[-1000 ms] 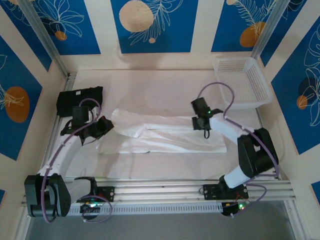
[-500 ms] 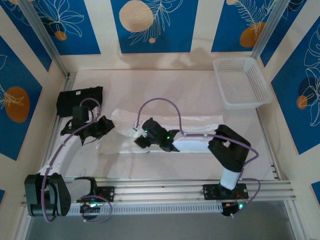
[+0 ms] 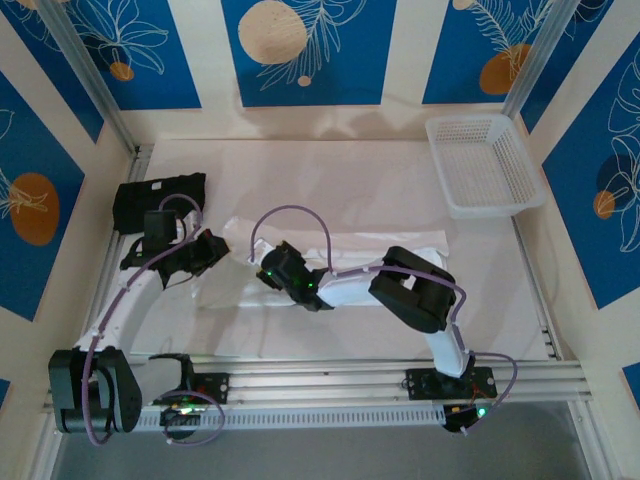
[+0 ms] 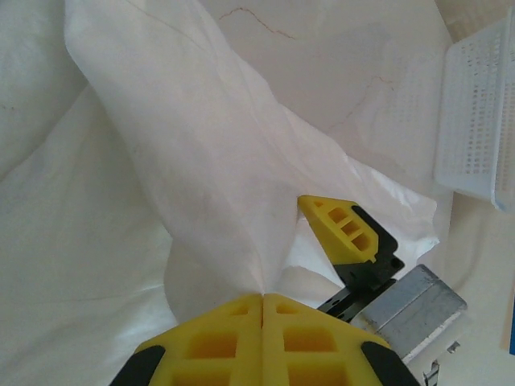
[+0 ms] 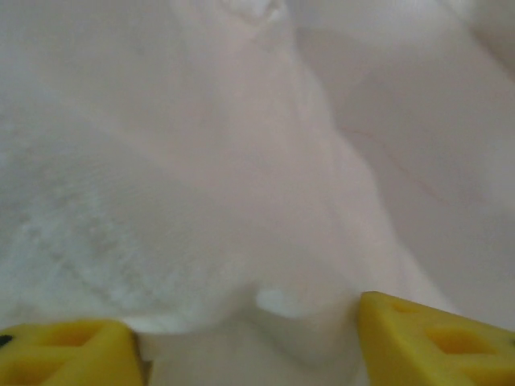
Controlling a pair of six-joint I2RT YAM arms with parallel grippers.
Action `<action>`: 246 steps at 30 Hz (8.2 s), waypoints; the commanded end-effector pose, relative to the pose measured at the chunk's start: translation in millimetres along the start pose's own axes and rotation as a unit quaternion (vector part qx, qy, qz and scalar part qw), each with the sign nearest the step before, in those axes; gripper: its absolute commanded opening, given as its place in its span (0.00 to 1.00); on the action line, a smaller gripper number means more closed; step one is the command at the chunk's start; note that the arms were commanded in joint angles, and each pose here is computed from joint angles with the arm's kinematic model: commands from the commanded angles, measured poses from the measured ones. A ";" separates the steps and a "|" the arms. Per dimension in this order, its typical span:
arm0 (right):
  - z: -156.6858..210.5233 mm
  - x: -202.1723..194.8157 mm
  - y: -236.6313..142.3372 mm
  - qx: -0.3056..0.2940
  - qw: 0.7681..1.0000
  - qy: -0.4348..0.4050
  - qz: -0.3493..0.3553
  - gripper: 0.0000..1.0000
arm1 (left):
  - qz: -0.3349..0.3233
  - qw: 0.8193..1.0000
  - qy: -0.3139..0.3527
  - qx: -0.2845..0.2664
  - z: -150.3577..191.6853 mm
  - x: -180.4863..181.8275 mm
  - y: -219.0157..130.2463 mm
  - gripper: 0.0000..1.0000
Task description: Fold the inside-out t-shirt
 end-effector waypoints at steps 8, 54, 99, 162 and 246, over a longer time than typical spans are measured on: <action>-15.3 -17.6 -33.4 -0.041 0.999 0.006 0.020 0.18 | -0.011 0.999 0.018 -0.031 -11.6 -6.7 -8.4 0.00; 24.4 -43.7 15.7 0.160 0.906 0.287 -0.268 0.28 | -0.167 0.976 0.095 -0.101 -33.5 49.8 57.2 0.97; 33.7 -128.9 -77.0 0.061 0.912 0.364 -0.179 0.49 | -0.299 0.935 0.188 -0.026 -47.4 10.7 42.4 0.00; 13.1 -156.4 74.1 0.140 0.852 0.458 -0.213 0.15 | -0.172 0.936 0.296 0.081 17.7 -65.5 127.0 0.10; 49.7 -121.3 -73.3 0.239 0.868 0.400 -0.171 0.10 | -0.041 0.964 0.262 0.023 72.6 -45.4 93.3 0.61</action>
Point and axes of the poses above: each hand's point on the last joint's axis, 136 mm out from that joint toward the fingers, its own y axis out along the fingers, its own x axis along the line the jaws close on, z = x × y, the point moved 10 cm from there along -y, back along the fingers, and after that the axes turned 2 degrees about -y, right-handed, at the moved point
